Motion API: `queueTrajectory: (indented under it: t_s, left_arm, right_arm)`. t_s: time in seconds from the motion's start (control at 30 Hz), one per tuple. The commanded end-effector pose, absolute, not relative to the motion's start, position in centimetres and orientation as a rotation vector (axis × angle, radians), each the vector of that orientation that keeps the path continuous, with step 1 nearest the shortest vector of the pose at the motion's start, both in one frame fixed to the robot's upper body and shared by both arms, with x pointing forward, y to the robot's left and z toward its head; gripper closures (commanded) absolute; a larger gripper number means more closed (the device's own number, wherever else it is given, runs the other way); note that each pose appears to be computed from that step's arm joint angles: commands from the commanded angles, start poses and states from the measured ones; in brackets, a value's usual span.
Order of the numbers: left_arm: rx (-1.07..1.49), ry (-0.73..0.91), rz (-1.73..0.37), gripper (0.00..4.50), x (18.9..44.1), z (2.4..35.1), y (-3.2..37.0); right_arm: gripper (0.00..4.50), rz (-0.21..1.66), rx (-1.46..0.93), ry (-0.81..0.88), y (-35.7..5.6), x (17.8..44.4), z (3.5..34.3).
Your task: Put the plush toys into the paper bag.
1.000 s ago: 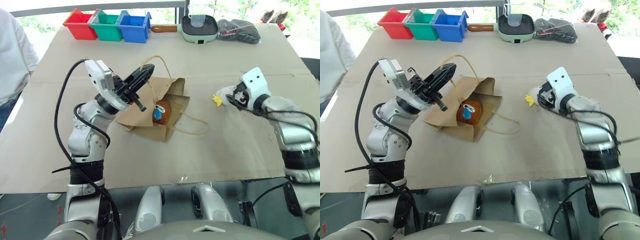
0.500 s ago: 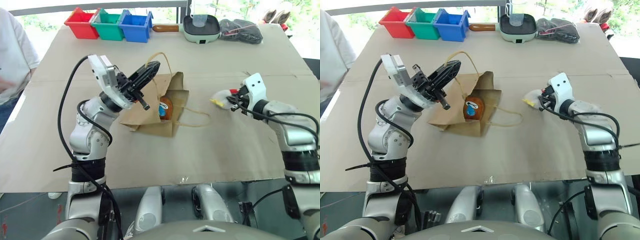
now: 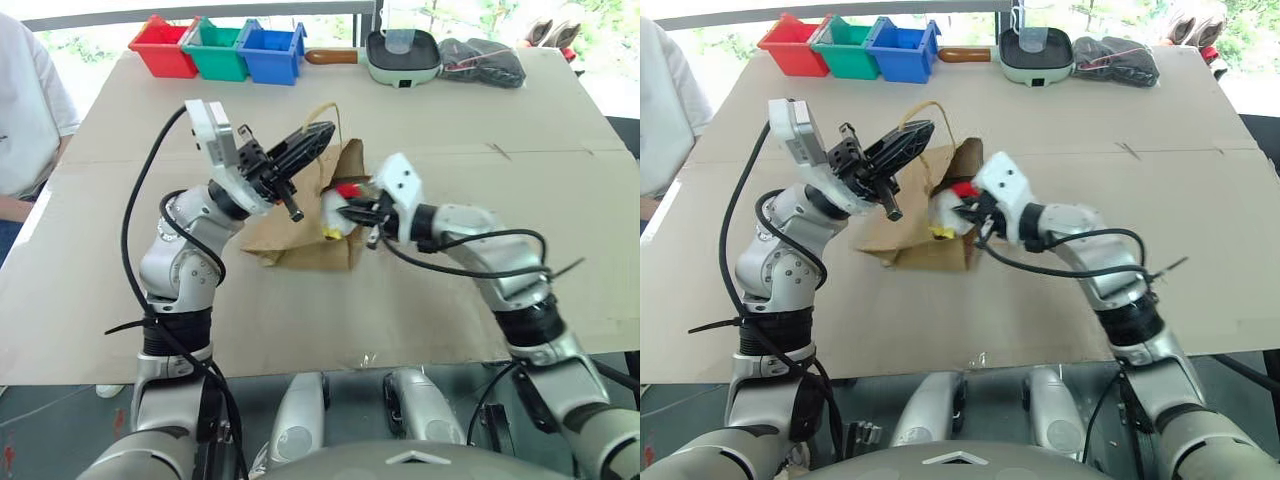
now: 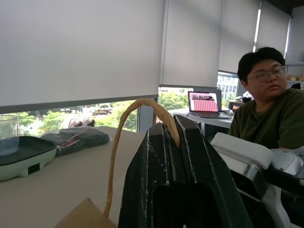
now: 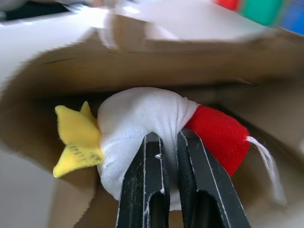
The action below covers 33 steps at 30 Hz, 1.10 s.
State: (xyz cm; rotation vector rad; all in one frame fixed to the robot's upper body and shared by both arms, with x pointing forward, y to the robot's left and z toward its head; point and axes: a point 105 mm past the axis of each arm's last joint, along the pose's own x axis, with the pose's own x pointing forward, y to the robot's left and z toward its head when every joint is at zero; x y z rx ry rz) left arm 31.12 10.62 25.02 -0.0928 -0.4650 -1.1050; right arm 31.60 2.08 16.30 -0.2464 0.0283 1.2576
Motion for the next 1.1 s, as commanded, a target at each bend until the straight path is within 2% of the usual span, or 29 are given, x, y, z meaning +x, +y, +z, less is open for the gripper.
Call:
queueTrajectory:
  t_s: [0.03,0.27,0.5,0.57,0.77,0.87,0.97,1.07,1.1]
  left_arm:
    - [-0.054,-0.495,-1.117,4.50,30.8,25.7,9.9]
    - [-0.063,-0.470,-1.086,4.50,30.1,25.0,10.6]
    - [-0.164,-0.490,-1.047,4.50,29.6,24.7,11.3]
    - [-0.209,-0.521,-1.051,4.50,29.3,25.1,11.1]
    - [-0.316,-0.534,-1.068,4.50,28.8,25.4,10.7]
    - [-0.324,-0.526,-1.065,4.50,28.8,24.9,10.9]
    - [-0.325,-0.518,-1.053,4.50,29.0,24.4,11.3]
    - [-0.330,-0.523,-1.041,4.50,29.2,24.3,11.7]
    - [-0.336,-0.528,-1.036,4.50,29.3,24.3,11.7]
  right_arm:
    - [4.46,1.369,-0.268,-0.033,4.0,31.4,16.6]
    - [4.46,1.416,-0.262,-0.091,5.9,32.8,15.4]
    - [4.46,1.601,-0.062,-0.114,7.5,30.0,16.5]
    - [4.46,1.593,-0.076,-0.094,6.8,29.9,16.2]
    - [4.46,1.314,-0.226,-0.042,7.3,34.1,13.5]
    - [4.46,1.394,-0.171,-0.023,8.3,33.3,12.9]
    - [3.65,1.487,-0.109,-0.004,7.7,32.2,13.1]
    - [2.22,1.485,-0.149,0.006,6.2,32.0,12.9]
    - [1.62,1.484,-0.163,0.012,5.6,31.9,12.8]
